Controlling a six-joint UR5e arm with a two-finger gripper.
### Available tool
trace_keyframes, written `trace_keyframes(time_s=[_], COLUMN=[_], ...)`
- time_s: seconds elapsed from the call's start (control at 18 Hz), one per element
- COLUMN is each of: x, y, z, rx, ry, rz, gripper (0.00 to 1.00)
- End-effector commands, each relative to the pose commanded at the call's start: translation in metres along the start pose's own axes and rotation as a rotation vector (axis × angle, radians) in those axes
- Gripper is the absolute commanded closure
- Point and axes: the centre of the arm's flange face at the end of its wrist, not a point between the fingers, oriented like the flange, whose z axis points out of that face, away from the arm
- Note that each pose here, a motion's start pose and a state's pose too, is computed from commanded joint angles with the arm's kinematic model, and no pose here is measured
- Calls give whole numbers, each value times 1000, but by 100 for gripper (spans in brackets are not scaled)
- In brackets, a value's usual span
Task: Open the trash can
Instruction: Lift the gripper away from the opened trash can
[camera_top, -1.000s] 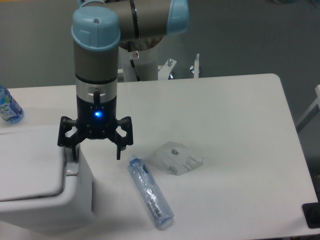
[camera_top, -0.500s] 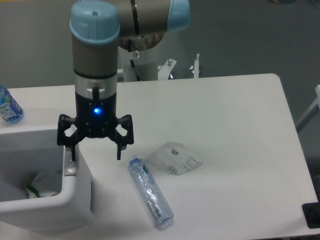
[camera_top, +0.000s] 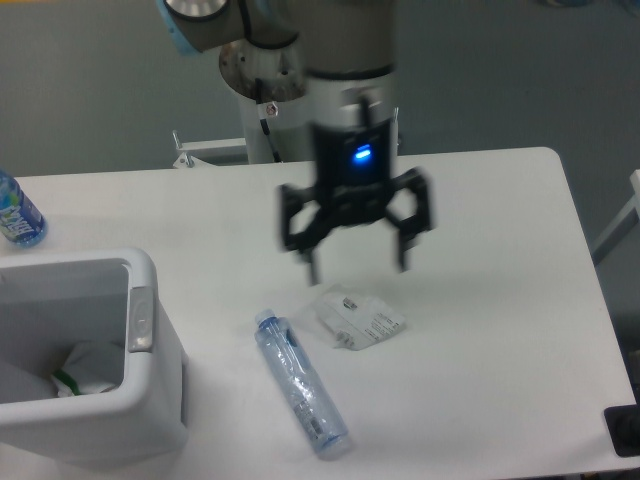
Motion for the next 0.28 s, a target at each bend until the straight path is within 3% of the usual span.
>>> trace_keyframes(time_s=[0.11, 0.28], x=[-14, -38], y=[16, 37], z=[7, 20], rx=[-77, -162], ry=[-26, -61], rz=[146, 276], gripper=[0, 0])
